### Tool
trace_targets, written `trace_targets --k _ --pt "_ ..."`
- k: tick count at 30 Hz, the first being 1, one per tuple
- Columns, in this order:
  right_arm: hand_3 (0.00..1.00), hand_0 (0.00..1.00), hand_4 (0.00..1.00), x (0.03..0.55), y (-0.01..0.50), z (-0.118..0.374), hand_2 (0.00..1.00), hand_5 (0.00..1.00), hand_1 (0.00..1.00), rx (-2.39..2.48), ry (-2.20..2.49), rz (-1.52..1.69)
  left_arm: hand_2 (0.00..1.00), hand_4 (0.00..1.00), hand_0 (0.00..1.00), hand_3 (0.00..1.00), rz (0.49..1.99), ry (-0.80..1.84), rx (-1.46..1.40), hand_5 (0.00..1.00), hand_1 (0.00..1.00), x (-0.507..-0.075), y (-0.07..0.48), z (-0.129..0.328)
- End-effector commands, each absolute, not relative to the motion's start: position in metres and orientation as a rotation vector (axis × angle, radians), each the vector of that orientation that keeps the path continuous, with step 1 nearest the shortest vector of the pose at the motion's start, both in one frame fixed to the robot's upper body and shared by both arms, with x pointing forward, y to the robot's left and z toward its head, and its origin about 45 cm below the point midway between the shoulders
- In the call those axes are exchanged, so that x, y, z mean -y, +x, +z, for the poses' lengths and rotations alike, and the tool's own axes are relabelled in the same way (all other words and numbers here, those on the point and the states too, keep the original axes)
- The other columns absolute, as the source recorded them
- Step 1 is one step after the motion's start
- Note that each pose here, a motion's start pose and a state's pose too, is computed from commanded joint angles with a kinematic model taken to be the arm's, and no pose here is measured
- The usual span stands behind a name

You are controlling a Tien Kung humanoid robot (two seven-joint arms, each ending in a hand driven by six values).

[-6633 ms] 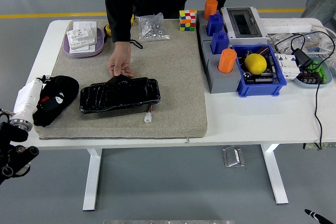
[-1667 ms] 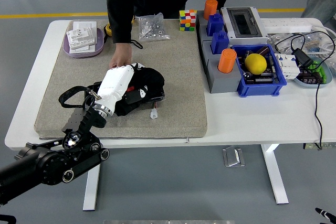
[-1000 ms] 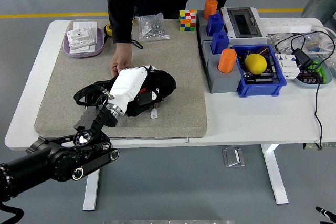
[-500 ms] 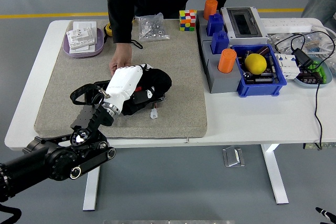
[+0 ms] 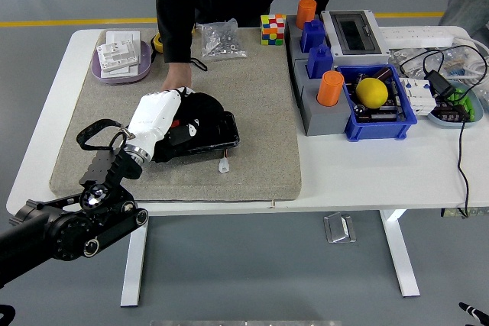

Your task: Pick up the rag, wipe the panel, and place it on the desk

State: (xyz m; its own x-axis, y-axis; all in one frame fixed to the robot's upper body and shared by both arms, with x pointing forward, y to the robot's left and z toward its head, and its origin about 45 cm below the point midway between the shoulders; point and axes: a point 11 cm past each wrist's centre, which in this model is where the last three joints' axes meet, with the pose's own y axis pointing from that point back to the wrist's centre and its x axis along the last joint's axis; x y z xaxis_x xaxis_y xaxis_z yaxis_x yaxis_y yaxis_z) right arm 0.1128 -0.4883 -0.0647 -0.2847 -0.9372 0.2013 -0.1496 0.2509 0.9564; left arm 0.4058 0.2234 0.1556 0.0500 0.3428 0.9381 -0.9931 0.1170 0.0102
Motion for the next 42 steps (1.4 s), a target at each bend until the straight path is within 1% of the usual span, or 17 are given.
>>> trace_targets --k 4,25,36,42 --pt "0.640 0.773 0.998 0.489 0.111 -0.065 0.711 0.572 0.624 1.648 1.020 -1.132 0.652 0.439 0.187 0.710 1.264 0.907 0.979 0.002 0.060 -0.237 0.405 0.153" --pt "0.640 0.773 0.998 0.487 0.107 -0.067 0.711 0.572 0.622 1.649 1.012 -1.140 0.652 0.440 0.187 0.710 1.314 0.963 0.991 0.002 0.061 -0.275 0.403 0.156" --pt "0.640 0.773 0.998 0.490 0.107 -0.066 0.711 0.572 0.622 1.660 1.003 -1.143 0.652 0.440 0.187 0.710 1.356 1.008 1.007 0.002 0.061 -0.309 0.400 0.163" --pt "0.641 0.772 0.998 0.491 0.108 -0.065 0.711 0.572 0.621 1.668 1.002 -1.144 0.653 0.441 0.187 0.710 1.351 1.016 1.024 0.002 0.061 -0.316 0.398 0.166"
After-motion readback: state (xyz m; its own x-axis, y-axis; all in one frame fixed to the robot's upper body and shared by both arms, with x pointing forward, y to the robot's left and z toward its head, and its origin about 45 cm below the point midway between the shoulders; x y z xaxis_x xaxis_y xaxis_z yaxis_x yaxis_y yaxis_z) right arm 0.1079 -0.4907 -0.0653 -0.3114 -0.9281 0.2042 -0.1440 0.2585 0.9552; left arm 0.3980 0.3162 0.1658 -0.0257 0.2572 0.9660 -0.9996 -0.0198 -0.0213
